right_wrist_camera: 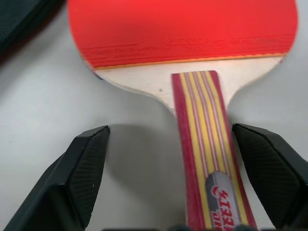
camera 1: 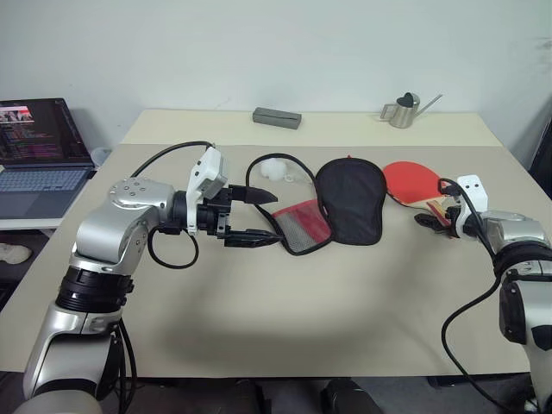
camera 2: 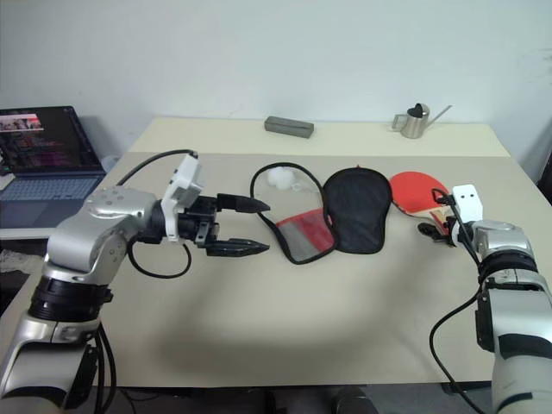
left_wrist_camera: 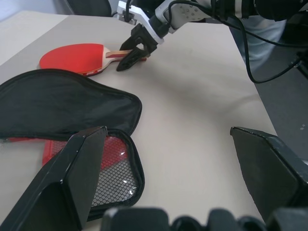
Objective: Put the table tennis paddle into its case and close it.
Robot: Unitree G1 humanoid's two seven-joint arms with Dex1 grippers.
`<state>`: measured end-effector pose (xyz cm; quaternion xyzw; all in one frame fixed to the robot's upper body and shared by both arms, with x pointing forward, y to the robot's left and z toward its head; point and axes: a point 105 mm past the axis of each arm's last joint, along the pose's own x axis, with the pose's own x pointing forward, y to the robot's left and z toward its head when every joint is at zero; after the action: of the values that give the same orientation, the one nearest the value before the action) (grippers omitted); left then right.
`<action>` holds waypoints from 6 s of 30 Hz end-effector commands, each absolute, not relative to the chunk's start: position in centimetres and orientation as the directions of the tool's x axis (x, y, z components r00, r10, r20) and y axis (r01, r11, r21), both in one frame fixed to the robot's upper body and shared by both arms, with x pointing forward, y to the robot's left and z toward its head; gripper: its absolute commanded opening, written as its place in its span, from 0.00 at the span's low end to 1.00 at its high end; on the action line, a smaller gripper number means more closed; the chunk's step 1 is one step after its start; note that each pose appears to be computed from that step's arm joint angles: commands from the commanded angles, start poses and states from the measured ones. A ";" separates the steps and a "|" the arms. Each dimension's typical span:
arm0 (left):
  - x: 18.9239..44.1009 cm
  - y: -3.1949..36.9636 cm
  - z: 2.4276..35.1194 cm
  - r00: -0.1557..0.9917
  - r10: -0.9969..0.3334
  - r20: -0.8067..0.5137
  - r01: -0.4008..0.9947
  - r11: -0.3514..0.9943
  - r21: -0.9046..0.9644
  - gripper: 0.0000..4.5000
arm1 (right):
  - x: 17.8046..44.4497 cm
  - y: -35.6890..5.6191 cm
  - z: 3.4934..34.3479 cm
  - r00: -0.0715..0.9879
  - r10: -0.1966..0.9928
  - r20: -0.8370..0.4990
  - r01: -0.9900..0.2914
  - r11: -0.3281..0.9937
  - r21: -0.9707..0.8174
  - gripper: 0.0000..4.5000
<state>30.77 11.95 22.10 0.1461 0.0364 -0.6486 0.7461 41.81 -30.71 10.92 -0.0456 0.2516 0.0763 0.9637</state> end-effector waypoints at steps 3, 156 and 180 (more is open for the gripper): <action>30.8 12.3 23.2 0.174 -0.958 -0.229 0.968 0.123 0.219 1.00 | 42.5 -30.8 12.3 0.892 0.106 -0.439 -0.143 0.988 -0.052 0.57; 31.2 17.6 24.4 0.467 -0.880 -0.083 0.857 0.428 0.288 1.00 | 41.4 -10.9 13.2 0.955 0.034 -0.296 -0.019 0.998 0.054 0.66; 33.5 22.3 22.7 0.640 -0.764 -0.084 0.761 0.615 0.207 1.00 | 36.7 -13.6 21.5 0.793 0.596 -0.128 -0.604 0.797 -0.032 0.66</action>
<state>33.47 21.23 21.80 0.0976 0.0063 -0.4402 0.8925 37.52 -14.09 19.93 -0.0333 0.0774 0.2648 0.9606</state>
